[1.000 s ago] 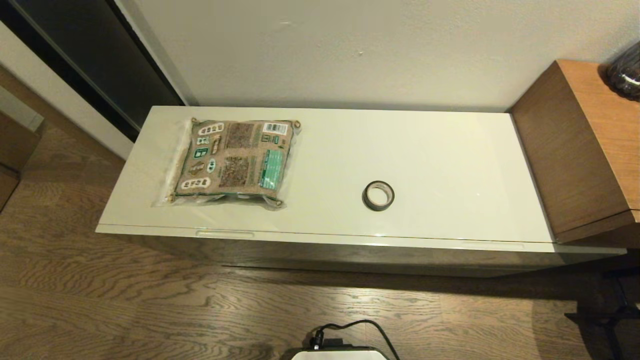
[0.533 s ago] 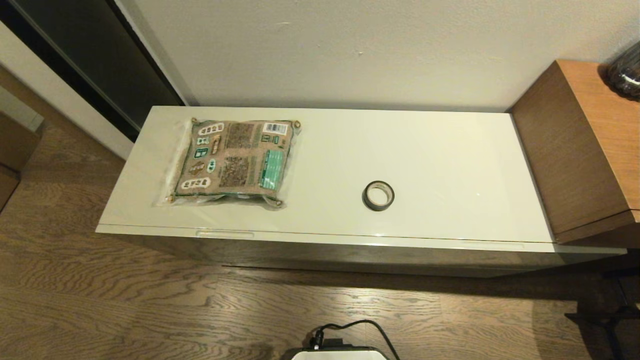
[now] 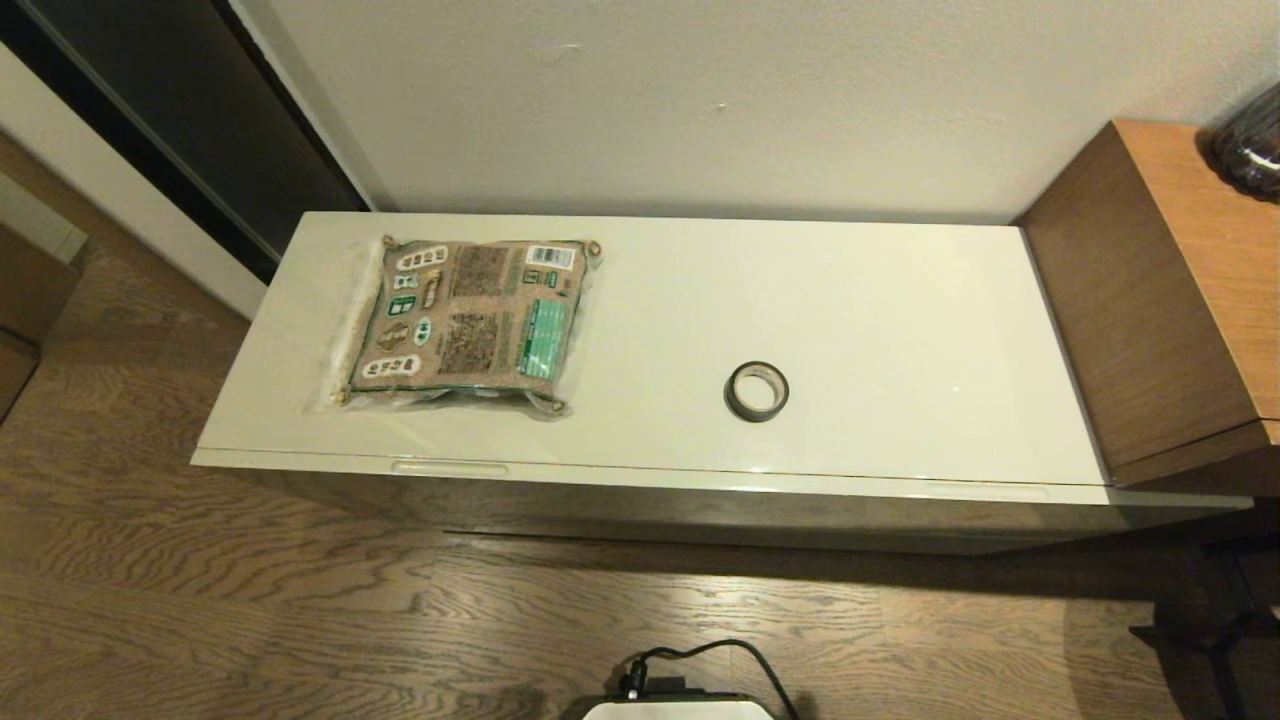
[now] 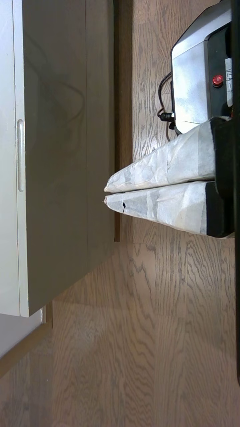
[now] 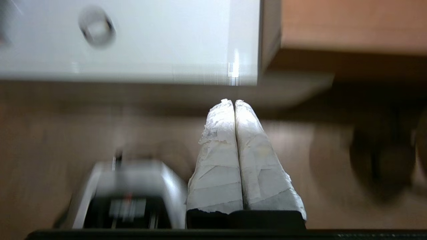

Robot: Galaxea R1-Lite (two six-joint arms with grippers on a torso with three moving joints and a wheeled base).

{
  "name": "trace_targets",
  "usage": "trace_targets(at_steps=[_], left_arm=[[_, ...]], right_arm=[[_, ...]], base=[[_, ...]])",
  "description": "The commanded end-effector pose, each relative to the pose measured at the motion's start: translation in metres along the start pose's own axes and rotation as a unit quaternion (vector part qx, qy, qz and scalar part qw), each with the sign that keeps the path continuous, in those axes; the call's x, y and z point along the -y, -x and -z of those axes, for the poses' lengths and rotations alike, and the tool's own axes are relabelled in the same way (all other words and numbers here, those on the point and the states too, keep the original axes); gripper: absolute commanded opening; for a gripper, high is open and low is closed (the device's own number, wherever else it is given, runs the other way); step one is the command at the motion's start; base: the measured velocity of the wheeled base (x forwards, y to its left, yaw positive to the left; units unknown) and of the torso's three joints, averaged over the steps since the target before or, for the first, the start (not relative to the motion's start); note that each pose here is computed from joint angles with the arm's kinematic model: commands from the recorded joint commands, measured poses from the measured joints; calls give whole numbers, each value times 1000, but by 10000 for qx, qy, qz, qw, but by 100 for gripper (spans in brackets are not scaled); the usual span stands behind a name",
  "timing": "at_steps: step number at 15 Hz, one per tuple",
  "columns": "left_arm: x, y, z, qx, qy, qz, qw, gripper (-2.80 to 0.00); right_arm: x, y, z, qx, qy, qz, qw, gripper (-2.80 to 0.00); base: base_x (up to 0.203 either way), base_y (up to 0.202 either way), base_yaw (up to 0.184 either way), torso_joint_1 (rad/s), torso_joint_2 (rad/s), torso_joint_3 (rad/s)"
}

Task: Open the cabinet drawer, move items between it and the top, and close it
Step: Open the drawer

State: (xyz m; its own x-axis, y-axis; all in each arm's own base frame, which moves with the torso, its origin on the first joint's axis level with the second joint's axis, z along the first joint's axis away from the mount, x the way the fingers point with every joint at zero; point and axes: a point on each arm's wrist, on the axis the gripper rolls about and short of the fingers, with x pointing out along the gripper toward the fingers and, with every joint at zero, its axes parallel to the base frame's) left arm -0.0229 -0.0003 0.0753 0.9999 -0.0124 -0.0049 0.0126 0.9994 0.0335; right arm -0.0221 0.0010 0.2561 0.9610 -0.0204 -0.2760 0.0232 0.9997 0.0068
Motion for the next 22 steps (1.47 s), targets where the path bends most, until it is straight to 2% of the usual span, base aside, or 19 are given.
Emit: trace_targets(at_steps=[1, 2, 3, 4, 6, 7, 8, 9, 11, 12, 13, 14, 15, 17, 22], left_arm=[[0, 0, 0, -10, -20, 11, 10000, -280], [0, 0, 0, -13, -39, 15, 10000, -280], [0, 0, 0, -10, -98, 23, 9999, -280], [0, 0, 0, 7, -339, 51, 9994, -280], [0, 0, 0, 15, -377, 80, 9993, -280], [0, 0, 0, 5, -369, 53, 9993, -280], [0, 0, 0, 4, -367, 53, 9993, -280], [0, 0, 0, -3, -323, 53, 9995, -280], [0, 0, 0, -3, -199, 21, 9998, -280], [0, 0, 0, 2, -85, 14, 10000, -280], [0, 0, 0, 2, -81, 10, 10000, -280], [0, 0, 0, 2, -77, 7, 10000, -280], [0, 0, 0, 2, -77, 7, 10000, -280], [0, 0, 0, 2, -93, 20, 10000, -280], [0, 0, 0, 1, -85, -1, 10000, -280]], right_arm=[[1, -79, -14, -2169, -168, 1, 9760, -280], [0, -103, -8, -2713, -292, -7, 9621, -280], [-1, -119, -2, -3026, -407, -11, 9522, -280], [-6, -142, 2, -3309, -484, -92, 9424, -280], [-21, -184, 15, -3865, -573, -218, 9202, -280], [-30, -201, 21, -4035, -636, -253, 9124, -280], [-39, -222, 26, -4078, -755, -255, 9096, -280], [-46, -242, 30, -4029, -853, -235, 9109, -280], [-60, -279, 40, -3750, -941, -103, 9222, -280], [-65, -294, 46, -3700, -953, -34, 9241, -280], [-69, -303, 47, -3578, -998, 0, 9285, -280], [-72, -314, 51, -3575, -1103, 61, 9273, -280], [-75, -323, 48, -3419, -1268, 78, 9311, -280], [-78, -328, 33, -3087, -1434, 11, 9403, -280], [-77, -321, 17, -2972, -1457, -27, 9436, -280]], base=[[0, 0, 0, 0, 0, 0], [0, 0, 0, 0, 0, 0], [0, 0, 0, 0, 0, 0], [0, 0, 0, 0, 0, 0], [0, 0, 0, 0, 0, 0], [0, 0, 0, 0, 0, 0], [0, 0, 0, 0, 0, 0], [0, 0, 0, 0, 0, 0], [0, 0, 0, 0, 0, 0], [0, 0, 0, 0, 0, 0], [0, 0, 0, 0, 0, 0], [0, 0, 0, 0, 0, 0], [0, 0, 0, 0, 0, 0], [0, 0, 0, 0, 0, 0], [0, 0, 0, 0, 0, 0]])
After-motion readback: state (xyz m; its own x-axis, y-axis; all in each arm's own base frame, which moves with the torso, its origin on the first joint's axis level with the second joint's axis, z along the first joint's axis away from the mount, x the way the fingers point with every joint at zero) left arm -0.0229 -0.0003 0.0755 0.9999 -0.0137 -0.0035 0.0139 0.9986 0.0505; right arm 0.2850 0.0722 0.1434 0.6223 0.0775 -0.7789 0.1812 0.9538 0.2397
